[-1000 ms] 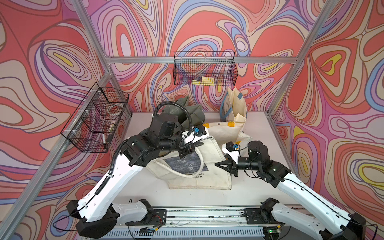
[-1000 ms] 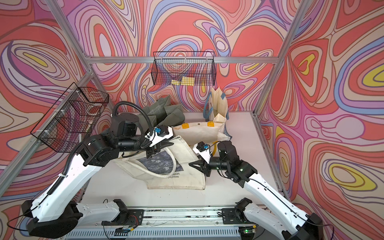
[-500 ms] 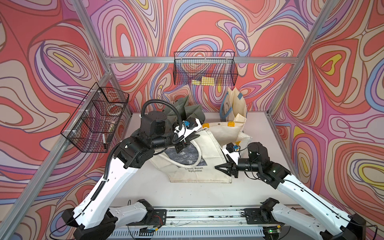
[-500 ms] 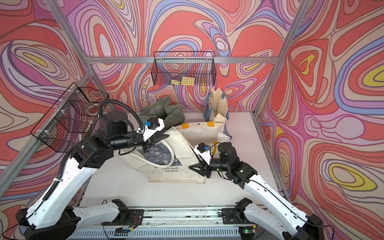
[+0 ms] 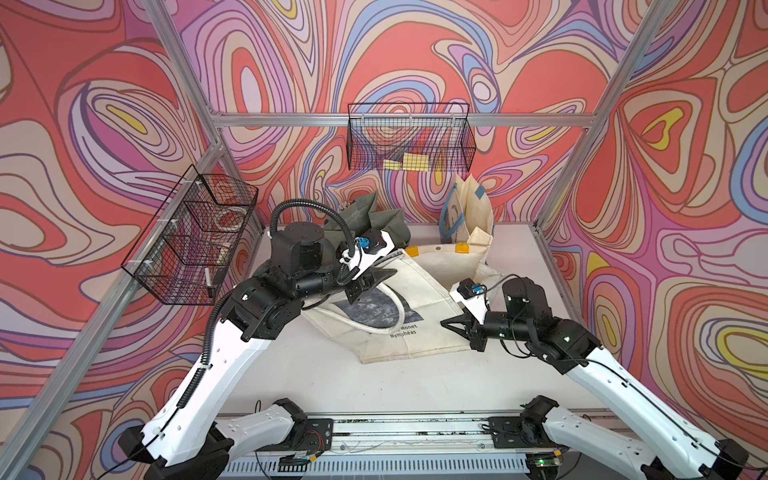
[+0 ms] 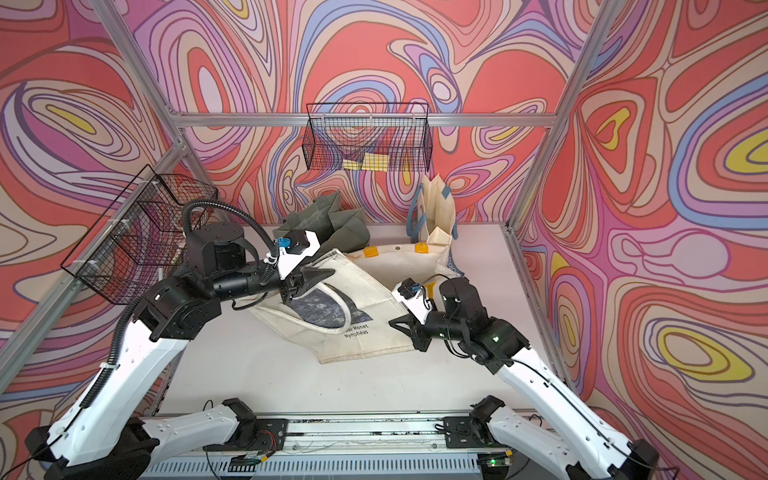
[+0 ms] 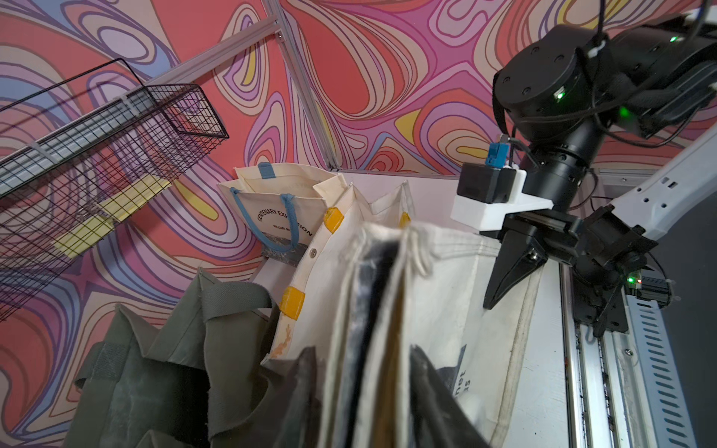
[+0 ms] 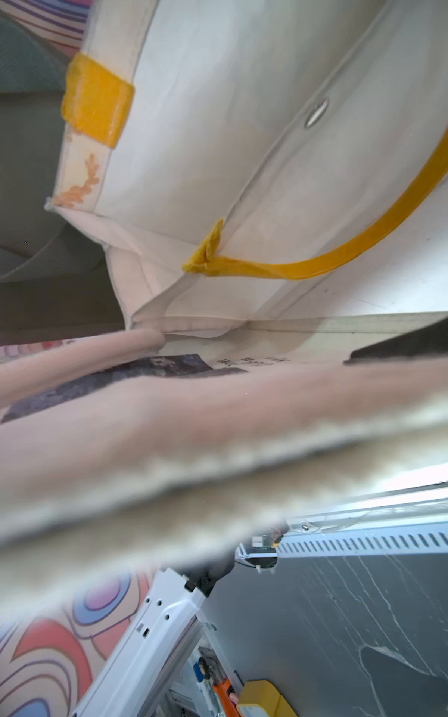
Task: Put away the canvas bag
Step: Press the canvas bag at the center of the board.
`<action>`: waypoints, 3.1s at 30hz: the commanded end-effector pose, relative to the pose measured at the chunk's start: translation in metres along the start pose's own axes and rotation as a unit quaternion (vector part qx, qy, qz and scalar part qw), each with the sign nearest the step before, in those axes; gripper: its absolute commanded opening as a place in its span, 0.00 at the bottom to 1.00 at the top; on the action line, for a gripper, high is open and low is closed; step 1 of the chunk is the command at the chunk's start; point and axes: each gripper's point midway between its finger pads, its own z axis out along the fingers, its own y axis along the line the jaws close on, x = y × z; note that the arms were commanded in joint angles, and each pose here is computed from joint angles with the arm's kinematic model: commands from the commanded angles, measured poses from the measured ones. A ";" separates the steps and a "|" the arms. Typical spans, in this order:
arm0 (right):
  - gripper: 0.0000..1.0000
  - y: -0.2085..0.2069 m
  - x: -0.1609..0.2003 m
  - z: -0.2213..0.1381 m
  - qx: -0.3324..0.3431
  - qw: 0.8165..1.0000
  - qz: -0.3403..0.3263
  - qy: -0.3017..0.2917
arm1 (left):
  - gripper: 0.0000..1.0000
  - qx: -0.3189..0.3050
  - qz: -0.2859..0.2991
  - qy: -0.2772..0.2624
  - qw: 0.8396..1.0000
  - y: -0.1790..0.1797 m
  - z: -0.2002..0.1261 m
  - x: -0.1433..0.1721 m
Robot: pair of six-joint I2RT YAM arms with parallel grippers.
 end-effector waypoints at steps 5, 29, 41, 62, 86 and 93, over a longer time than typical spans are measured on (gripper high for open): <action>0.00 -0.015 0.009 -0.019 0.042 0.986 0.023 0.161 | 0.81 -0.051 0.050 -0.020 0.997 0.003 -0.040 -0.018; 0.00 -0.016 -0.036 -0.050 0.066 0.984 -0.020 0.166 | 0.86 0.040 0.223 0.106 0.968 -0.034 0.064 -0.021; 0.00 -0.013 -0.048 -0.043 0.066 0.983 -0.042 0.166 | 0.70 0.040 0.214 0.158 0.963 -0.033 0.073 0.008; 0.00 0.015 -0.056 0.007 0.059 0.969 -0.123 0.205 | 0.86 -0.043 0.167 0.189 0.967 -0.023 0.004 0.043; 0.45 0.034 -0.048 0.004 0.034 0.981 -0.156 0.107 | 0.00 -0.038 0.160 0.105 0.981 -0.024 -0.012 0.020; 0.59 0.030 -0.058 -0.012 0.020 0.993 -0.119 -0.019 | 0.00 -0.014 0.133 0.027 0.991 -0.027 -0.028 -0.005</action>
